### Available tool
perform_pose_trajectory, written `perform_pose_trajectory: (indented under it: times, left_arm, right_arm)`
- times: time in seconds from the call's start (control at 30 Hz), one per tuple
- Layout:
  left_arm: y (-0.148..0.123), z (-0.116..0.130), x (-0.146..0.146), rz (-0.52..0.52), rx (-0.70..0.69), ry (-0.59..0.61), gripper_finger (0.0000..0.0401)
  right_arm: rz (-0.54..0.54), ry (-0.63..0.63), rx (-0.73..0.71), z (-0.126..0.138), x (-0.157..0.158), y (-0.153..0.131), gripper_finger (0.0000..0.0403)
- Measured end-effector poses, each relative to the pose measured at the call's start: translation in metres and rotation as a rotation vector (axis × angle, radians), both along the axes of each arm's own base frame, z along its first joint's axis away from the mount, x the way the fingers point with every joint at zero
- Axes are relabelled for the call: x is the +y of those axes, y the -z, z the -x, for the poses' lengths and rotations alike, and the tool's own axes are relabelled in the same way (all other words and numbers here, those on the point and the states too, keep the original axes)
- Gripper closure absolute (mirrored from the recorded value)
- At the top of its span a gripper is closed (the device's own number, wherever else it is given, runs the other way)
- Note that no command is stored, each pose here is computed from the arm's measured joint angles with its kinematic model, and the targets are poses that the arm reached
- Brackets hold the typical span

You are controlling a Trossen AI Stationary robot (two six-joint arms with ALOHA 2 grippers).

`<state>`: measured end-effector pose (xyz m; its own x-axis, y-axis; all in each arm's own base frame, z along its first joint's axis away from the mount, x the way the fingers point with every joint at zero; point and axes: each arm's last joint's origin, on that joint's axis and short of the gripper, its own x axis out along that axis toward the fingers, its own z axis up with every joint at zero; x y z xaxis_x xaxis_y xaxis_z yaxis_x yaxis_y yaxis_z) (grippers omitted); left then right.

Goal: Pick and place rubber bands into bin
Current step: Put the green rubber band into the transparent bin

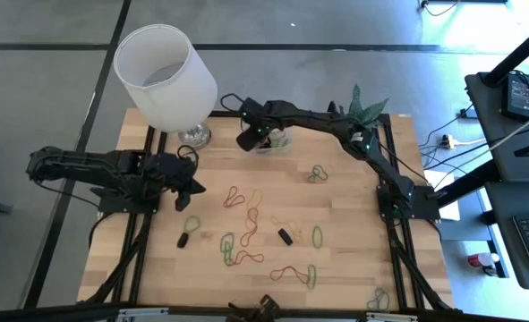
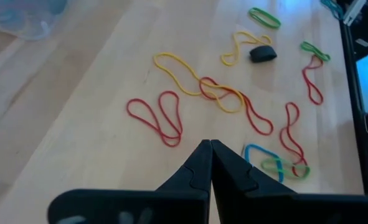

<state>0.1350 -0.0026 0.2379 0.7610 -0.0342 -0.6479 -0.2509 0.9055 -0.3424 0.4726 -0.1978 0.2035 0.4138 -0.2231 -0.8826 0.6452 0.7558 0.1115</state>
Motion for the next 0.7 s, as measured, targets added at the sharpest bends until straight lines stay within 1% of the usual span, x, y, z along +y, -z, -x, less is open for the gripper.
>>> perform_pose_trajectory:
  times: [0.03, 0.1, 0.13, 0.23, 0.37, 0.47, 0.57, 0.7]
  left_arm:
    - [0.0, 0.0, -0.001, 0.0, 0.0, 0.005, 0.0399]
    - [0.0, 0.0, -0.002, -0.002, 0.001, 0.014, 0.04]
    - [0.0, 0.0, -0.002, -0.003, 0.002, 0.018, 0.0399]
    - [0.0, 0.0, -0.003, -0.012, 0.002, 0.029, 0.0398]
    - [0.0, 0.0, -0.003, -0.014, 0.002, 0.03, 0.04]
    - [0.0, 0.0, -0.003, -0.015, 0.003, 0.029, 0.0398]
    - [0.001, 0.001, -0.003, -0.016, 0.008, 0.028, 0.0399]
    - [0.001, 0.001, -0.003, -0.017, 0.008, 0.027, 0.0399]
  right_arm:
    - [0.01, 0.006, -0.003, 0.0, 0.0, -0.001, 0.031]
    - [0.063, 0.103, 0.03, 0.002, -0.002, -0.001, 0.032]
    - [0.078, 0.126, 0.038, 0.003, -0.002, -0.001, 0.0325]
    - [0.064, 0.051, 0.031, 0.001, -0.001, 0.0, 0.0336]
    - [0.055, 0.053, 0.044, 0.004, -0.002, -0.001, 0.0346]
    - [0.049, 0.065, 0.038, 0.01, 0.001, -0.017, 0.0354]
    - [0.058, 0.062, 0.02, 0.019, 0.005, -0.042, 0.0367]
    - [0.073, 0.028, 0.005, 0.034, 0.023, -0.08, 0.0396]
